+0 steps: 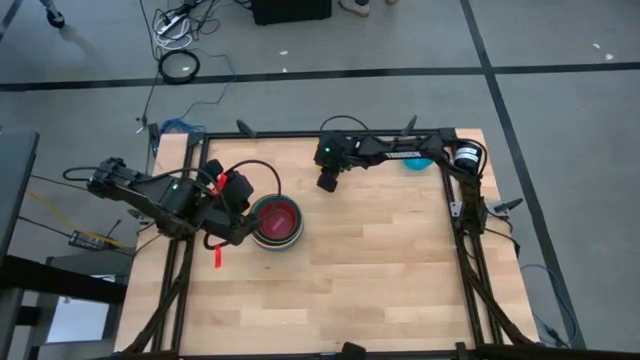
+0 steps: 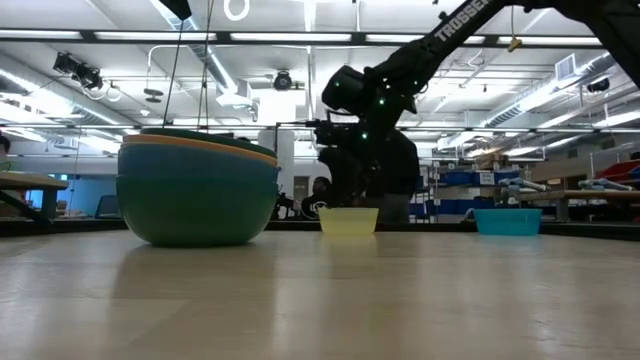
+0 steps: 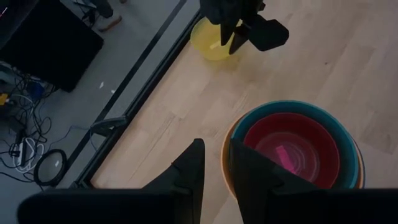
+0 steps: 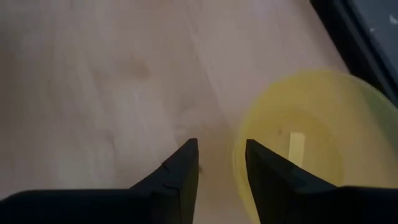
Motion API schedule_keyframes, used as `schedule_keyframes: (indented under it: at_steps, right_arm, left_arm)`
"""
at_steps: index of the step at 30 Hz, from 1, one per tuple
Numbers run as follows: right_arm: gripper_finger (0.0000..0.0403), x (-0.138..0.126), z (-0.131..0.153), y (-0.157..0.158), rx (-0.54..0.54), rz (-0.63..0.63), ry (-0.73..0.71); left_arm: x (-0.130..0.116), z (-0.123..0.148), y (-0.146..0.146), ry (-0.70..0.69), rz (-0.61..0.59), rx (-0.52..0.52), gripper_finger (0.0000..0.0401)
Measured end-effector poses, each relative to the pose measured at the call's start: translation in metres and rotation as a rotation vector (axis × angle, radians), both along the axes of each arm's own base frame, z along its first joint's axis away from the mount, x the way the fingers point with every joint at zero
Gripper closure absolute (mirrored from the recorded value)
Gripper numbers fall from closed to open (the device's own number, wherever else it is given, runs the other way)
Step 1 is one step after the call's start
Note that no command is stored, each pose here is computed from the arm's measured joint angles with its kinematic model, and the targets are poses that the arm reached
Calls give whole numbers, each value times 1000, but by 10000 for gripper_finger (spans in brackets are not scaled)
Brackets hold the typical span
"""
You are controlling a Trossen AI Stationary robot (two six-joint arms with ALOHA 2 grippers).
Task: Nest bowls inside each other
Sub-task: Stack the yellow bowl on top of the pink bowl
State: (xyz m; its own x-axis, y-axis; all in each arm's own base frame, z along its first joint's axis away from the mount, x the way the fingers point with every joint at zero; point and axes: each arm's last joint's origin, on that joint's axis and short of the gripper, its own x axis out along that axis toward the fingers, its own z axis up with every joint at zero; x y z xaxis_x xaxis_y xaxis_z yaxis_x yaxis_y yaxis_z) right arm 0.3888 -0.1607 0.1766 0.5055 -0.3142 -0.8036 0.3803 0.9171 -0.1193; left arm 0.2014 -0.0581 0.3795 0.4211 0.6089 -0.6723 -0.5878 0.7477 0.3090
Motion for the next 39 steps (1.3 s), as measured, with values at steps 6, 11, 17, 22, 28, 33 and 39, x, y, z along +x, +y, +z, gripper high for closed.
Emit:
schedule_keyframes:
  at_steps: [6, 11, 17, 22, 28, 33, 39]
  right_arm:
    - [313, -2, 1, -7, -89, -28, 27]
    - [316, -9, 1, -20, -18, -62, 1]
    - [317, -14, -2, -24, 74, -63, -1]
    - [318, -13, -2, -22, 116, -45, -13]
    - [321, -14, -5, -12, 210, -15, 10]
    - [321, -11, -6, -5, 196, 6, 27]
    - [315, -8, 1, -7, 146, 13, -21]
  left_arm:
    - [0, 0, 0, 0, 0, 0, 320]
    - [0, 0, 0, -2, 2, -2, 320]
    - [0, 0, 0, -2, 2, -3, 320]
    - [0, 0, 0, -2, 2, -3, 320]
    - [0, 0, 0, -2, 2, -4, 320]
    - [0, 0, 0, -2, 2, -4, 320]
    - [0, 0, 0, -2, 2, -5, 320]
